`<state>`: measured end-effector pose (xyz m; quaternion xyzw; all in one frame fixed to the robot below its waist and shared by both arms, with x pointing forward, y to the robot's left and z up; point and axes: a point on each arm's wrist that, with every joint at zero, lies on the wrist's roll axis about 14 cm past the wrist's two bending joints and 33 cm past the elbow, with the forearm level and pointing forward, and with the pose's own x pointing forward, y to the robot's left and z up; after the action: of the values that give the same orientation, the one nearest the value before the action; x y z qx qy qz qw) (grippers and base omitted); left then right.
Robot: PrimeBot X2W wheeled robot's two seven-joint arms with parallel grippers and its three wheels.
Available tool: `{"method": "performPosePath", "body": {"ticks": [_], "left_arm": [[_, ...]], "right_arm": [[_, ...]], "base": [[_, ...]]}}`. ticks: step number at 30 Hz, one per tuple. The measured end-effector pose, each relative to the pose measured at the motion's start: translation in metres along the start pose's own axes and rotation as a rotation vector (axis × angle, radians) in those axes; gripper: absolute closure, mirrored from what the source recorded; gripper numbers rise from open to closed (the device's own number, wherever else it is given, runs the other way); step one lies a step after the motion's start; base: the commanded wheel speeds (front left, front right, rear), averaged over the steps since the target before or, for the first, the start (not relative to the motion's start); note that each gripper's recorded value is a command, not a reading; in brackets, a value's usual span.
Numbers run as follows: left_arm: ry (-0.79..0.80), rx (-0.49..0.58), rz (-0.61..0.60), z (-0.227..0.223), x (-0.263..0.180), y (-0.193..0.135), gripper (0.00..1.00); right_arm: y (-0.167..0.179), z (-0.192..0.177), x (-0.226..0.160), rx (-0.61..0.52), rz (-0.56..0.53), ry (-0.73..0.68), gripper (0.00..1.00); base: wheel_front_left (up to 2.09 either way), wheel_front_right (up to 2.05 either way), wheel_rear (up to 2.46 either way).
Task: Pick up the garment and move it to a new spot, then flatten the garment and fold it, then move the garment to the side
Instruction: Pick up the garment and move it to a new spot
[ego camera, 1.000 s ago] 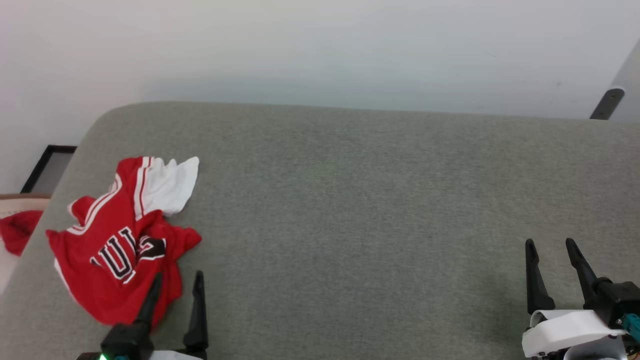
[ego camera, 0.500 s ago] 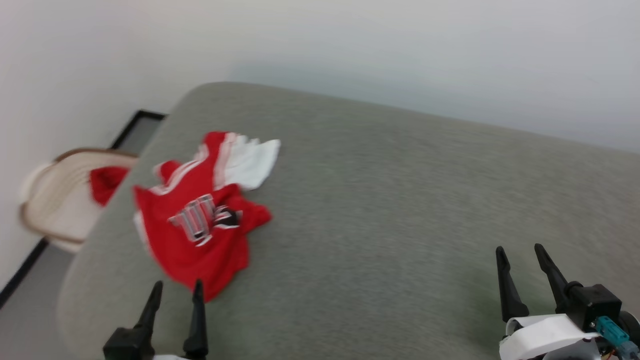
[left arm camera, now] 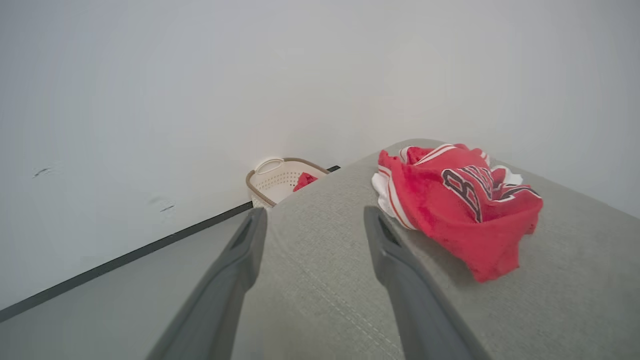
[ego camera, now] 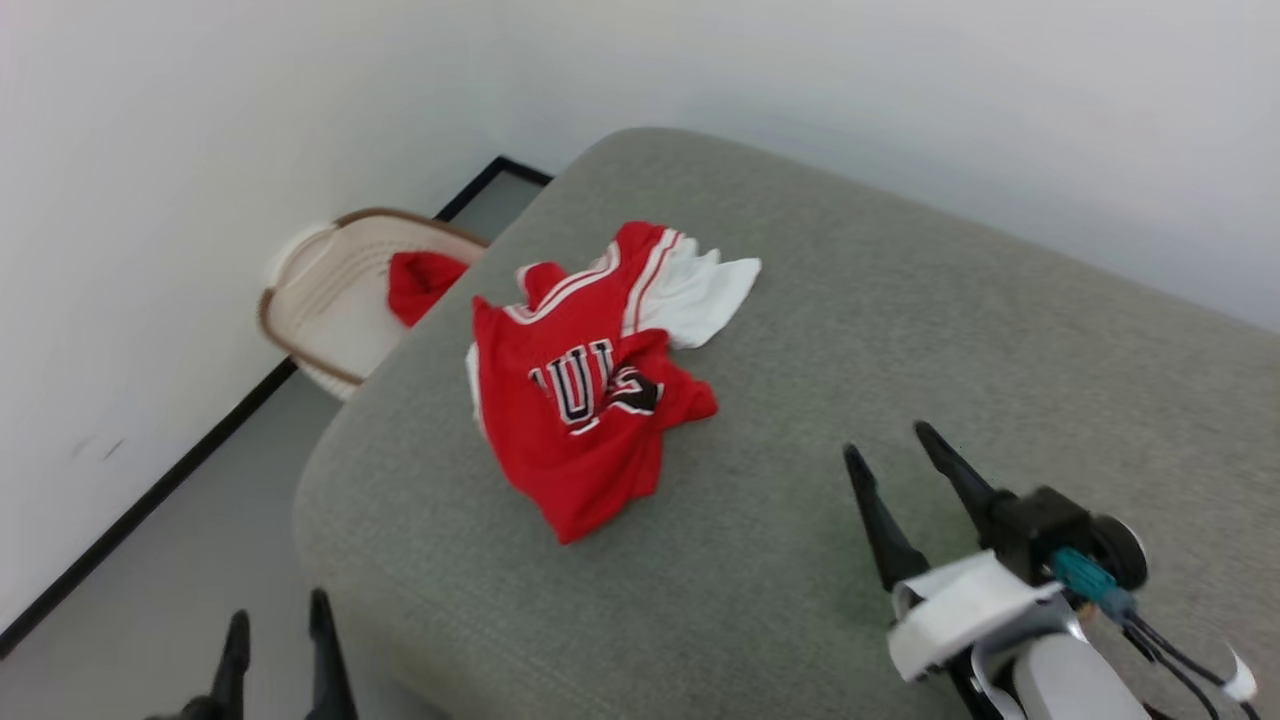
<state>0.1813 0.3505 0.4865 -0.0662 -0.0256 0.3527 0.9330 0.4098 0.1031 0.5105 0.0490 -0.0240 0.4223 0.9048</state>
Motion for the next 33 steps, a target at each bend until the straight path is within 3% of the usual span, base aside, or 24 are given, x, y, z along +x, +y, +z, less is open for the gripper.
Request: {"method": "performPosePath", "body": {"ticks": [10, 16, 24, 28, 33], "left_arm": [[0.031, -0.005, 0.051, -0.005, -0.009, 0.006, 0.00], [0.002, 0.020, -0.104, 0.001, 0.020, -0.031, 0.00], [-0.079, 0.075, -0.302, 0.040, 0.111, -0.091, 0.00], [0.016, 0.090, -0.364, 0.041, 0.157, -0.124, 0.00], [0.339, 0.155, -0.424, -0.006, 0.189, -0.157, 0.00]], "right_arm": [[0.010, -0.013, 0.011, 0.049, 0.063, 0.024, 0.00], [-0.012, -0.022, -0.004, 0.055, 0.003, 0.044, 0.00], [-0.039, -0.019, -0.016, 0.041, -0.074, 0.020, 0.00], [-0.056, -0.020, -0.022, 0.031, -0.115, 0.017, 0.00], [-0.084, -0.021, -0.032, 0.033, -0.188, 0.006, 0.00]], "base": [[-0.08, -0.08, -0.08], [0.00, 0.00, 0.00], [0.00, 0.00, 0.00], [0.00, 0.00, 0.00], [0.00, 0.00, 0.00]]}}
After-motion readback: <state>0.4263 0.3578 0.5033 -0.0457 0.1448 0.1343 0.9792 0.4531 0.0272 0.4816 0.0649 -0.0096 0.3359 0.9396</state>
